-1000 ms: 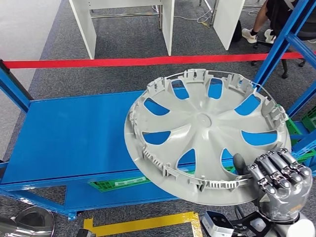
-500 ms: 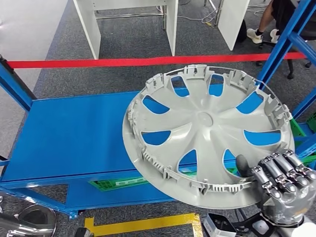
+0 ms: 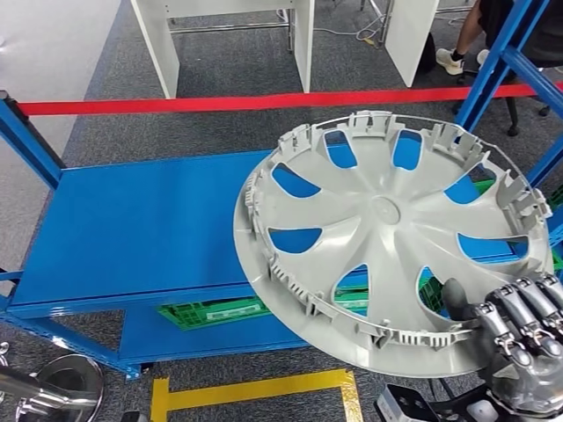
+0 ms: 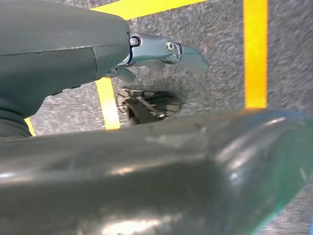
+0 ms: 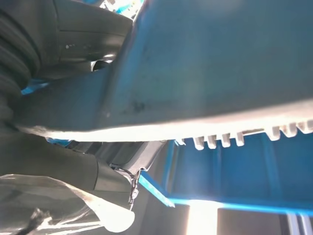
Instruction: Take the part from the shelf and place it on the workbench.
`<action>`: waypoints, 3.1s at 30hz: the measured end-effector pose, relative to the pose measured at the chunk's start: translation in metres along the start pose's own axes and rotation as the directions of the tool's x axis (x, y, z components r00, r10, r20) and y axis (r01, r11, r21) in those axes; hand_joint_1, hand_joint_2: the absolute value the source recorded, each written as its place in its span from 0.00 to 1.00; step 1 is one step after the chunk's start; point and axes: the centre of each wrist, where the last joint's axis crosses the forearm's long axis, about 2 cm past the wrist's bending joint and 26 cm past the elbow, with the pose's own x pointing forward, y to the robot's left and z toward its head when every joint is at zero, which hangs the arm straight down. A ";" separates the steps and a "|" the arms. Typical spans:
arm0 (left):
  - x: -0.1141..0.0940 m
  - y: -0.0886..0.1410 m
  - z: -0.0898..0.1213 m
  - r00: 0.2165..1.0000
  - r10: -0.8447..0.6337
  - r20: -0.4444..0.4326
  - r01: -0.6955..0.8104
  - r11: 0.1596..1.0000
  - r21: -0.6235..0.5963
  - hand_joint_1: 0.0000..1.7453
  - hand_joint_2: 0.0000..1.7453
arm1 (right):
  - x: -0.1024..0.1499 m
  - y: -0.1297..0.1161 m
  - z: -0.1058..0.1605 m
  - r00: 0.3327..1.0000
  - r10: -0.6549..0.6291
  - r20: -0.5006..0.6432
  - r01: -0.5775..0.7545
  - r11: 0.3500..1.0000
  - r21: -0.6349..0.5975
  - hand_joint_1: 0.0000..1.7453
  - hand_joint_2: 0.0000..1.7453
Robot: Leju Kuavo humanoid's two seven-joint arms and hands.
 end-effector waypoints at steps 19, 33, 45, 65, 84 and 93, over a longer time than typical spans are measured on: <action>0.000 0.007 0.000 0.988 0.133 -0.083 -0.121 0.983 0.135 0.00 0.00 | -0.016 -0.029 0.006 0.995 0.096 -0.033 -0.096 0.995 -0.011 1.00 1.00; -0.005 0.011 0.003 0.987 0.127 -0.100 -0.110 0.981 0.159 0.00 0.00 | -0.013 -0.067 0.018 0.981 0.192 -0.028 -0.190 0.980 0.056 1.00 1.00; -0.004 0.012 0.003 0.989 0.119 -0.088 -0.104 0.982 0.159 0.00 0.00 | -0.012 -0.077 0.023 0.975 0.219 -0.043 -0.215 0.973 0.087 1.00 1.00; -0.006 -0.002 0.004 0.985 0.167 -0.054 -0.153 0.968 0.201 0.00 0.00 | -0.004 -0.085 0.041 0.969 0.200 -0.148 -0.178 0.973 0.150 1.00 1.00; -0.007 0.004 0.005 0.984 0.169 -0.058 -0.152 0.961 0.232 0.00 0.00 | -0.003 -0.084 0.050 0.966 0.191 -0.177 -0.161 0.972 0.172 1.00 1.00; 0.000 0.006 0.002 0.986 0.161 -0.047 -0.146 0.963 0.227 0.00 0.00 | -0.003 -0.085 0.051 0.960 0.202 -0.192 -0.168 0.970 0.178 1.00 1.00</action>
